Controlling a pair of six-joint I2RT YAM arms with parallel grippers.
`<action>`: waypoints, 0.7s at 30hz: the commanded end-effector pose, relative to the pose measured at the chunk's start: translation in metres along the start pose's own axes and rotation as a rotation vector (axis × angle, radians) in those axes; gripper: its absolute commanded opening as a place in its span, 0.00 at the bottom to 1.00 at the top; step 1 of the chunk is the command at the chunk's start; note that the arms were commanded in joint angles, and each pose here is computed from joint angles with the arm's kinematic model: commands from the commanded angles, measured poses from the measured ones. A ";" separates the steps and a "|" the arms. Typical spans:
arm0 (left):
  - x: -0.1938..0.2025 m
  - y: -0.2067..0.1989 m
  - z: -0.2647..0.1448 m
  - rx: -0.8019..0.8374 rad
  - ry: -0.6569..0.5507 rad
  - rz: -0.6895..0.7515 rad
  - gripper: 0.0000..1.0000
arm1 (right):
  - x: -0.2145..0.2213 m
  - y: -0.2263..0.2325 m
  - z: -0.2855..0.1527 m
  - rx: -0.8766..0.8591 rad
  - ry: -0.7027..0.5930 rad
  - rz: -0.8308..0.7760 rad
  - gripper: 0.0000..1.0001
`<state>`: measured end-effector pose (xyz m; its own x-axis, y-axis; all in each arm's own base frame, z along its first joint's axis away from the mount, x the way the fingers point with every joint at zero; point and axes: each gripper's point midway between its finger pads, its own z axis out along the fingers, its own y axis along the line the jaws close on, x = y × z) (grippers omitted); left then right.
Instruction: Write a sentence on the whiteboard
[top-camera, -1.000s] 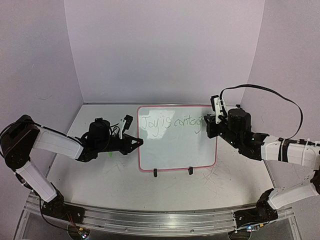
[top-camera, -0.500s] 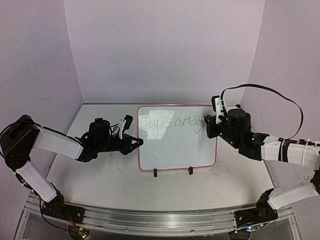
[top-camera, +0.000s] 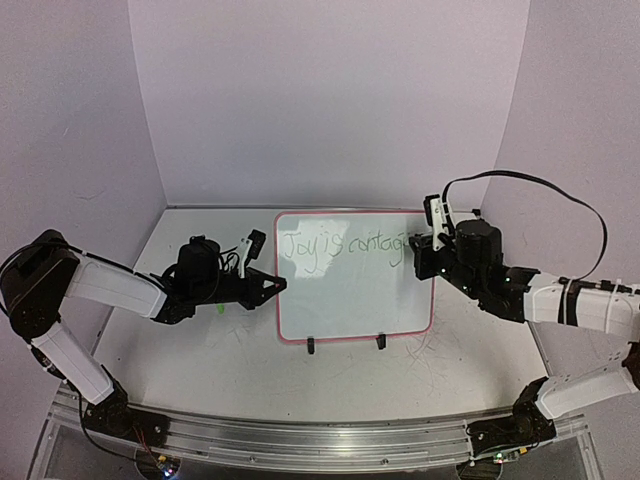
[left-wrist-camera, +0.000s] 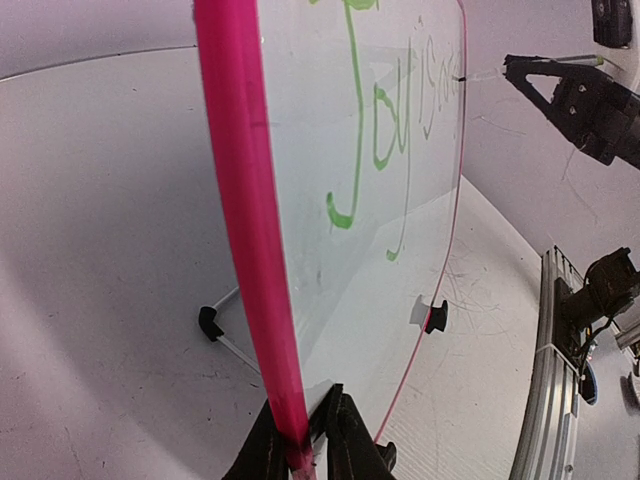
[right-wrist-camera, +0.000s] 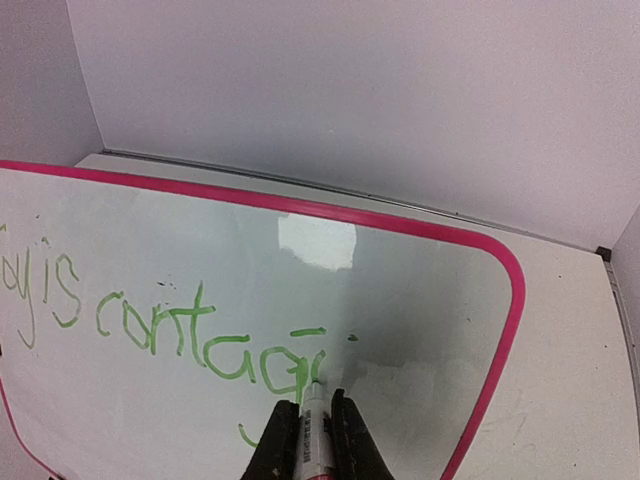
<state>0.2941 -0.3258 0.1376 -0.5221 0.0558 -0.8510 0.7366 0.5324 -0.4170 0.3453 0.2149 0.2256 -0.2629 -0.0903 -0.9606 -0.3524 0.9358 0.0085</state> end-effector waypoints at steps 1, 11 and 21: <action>0.018 0.031 -0.002 -0.155 0.055 0.029 0.00 | -0.002 0.002 -0.003 -0.019 0.001 0.013 0.00; 0.019 0.030 -0.004 -0.154 0.054 0.027 0.00 | -0.028 -0.004 -0.020 -0.039 -0.083 0.046 0.00; 0.015 0.029 -0.005 -0.151 0.045 0.031 0.00 | -0.032 -0.008 -0.009 -0.022 -0.097 0.041 0.00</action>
<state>0.2936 -0.3254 0.1369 -0.5251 0.0586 -0.8490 0.7353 0.5337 -0.4179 0.3420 0.2060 0.2380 -0.2449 -0.0556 -0.9680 -0.3652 0.9301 0.0390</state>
